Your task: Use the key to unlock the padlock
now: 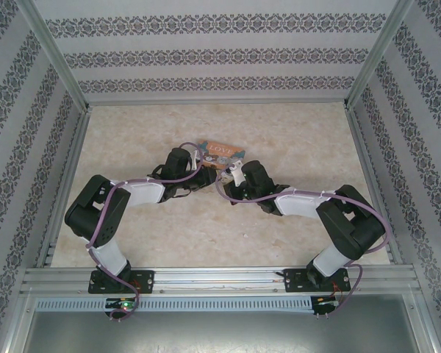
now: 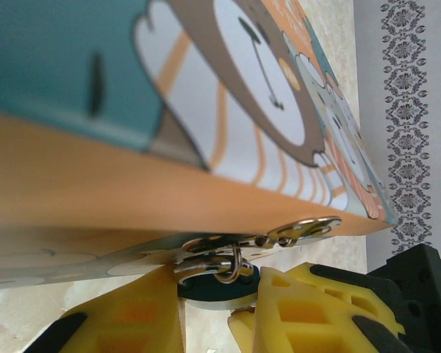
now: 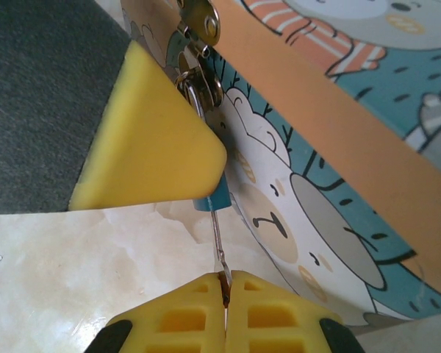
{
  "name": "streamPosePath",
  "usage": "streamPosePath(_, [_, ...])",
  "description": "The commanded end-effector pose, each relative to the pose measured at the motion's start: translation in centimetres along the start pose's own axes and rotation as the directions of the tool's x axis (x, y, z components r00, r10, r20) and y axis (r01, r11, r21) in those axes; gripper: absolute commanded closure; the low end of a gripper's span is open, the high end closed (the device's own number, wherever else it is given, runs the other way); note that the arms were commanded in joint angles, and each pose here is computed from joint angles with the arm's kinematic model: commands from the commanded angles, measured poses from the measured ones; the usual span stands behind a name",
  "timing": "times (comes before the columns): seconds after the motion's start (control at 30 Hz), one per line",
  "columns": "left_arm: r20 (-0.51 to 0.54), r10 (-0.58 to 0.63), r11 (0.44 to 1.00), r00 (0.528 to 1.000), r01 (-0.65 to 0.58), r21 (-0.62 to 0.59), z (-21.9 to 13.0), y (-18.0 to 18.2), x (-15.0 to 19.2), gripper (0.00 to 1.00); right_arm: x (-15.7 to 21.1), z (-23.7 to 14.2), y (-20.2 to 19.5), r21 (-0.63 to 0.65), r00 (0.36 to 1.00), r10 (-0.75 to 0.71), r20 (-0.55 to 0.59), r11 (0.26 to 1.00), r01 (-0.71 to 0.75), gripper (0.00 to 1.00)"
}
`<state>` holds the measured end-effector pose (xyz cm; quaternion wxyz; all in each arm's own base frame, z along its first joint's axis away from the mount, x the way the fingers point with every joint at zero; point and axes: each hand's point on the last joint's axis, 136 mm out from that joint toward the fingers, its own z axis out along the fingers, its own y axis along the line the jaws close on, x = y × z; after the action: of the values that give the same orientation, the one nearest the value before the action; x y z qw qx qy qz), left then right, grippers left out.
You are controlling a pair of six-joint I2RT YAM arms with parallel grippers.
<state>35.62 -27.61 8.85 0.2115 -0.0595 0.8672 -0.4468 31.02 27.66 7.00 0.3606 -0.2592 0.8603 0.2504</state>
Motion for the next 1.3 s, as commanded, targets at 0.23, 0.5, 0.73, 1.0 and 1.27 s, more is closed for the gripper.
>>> streamPosePath(0.23, [0.003,0.039,0.997,0.999,-0.039,0.067,-0.3,-2.8,-0.6,0.77,-2.3,0.7,0.4,0.020,0.996,-0.050,0.069,0.999,0.048,1.00])
streamPosePath(0.5, [0.004,0.036,0.997,0.999,-0.036,0.070,-0.5,-3.0,-0.6,0.77,-3.1,0.7,-0.4,0.072,0.987,-0.070,0.148,0.996,0.060,1.00])
streamPosePath(0.73, [0.002,0.034,0.997,0.999,-0.035,0.069,-0.5,-3.1,-0.6,0.77,-4.6,0.9,-0.1,0.088,0.965,-0.139,0.224,0.989,0.122,1.00])
streamPosePath(1.0, [-0.008,0.030,0.997,1.000,-0.029,0.073,-0.4,-3.0,-0.4,0.77,-7.3,1.3,0.8,0.060,0.944,-0.151,0.295,0.988,0.139,1.00])
streamPosePath(1.27, [-0.021,0.025,0.997,0.999,-0.023,0.080,-0.2,-2.9,-0.2,0.77,-10.2,1.0,1.8,0.023,0.917,-0.134,0.375,0.991,0.135,1.00])
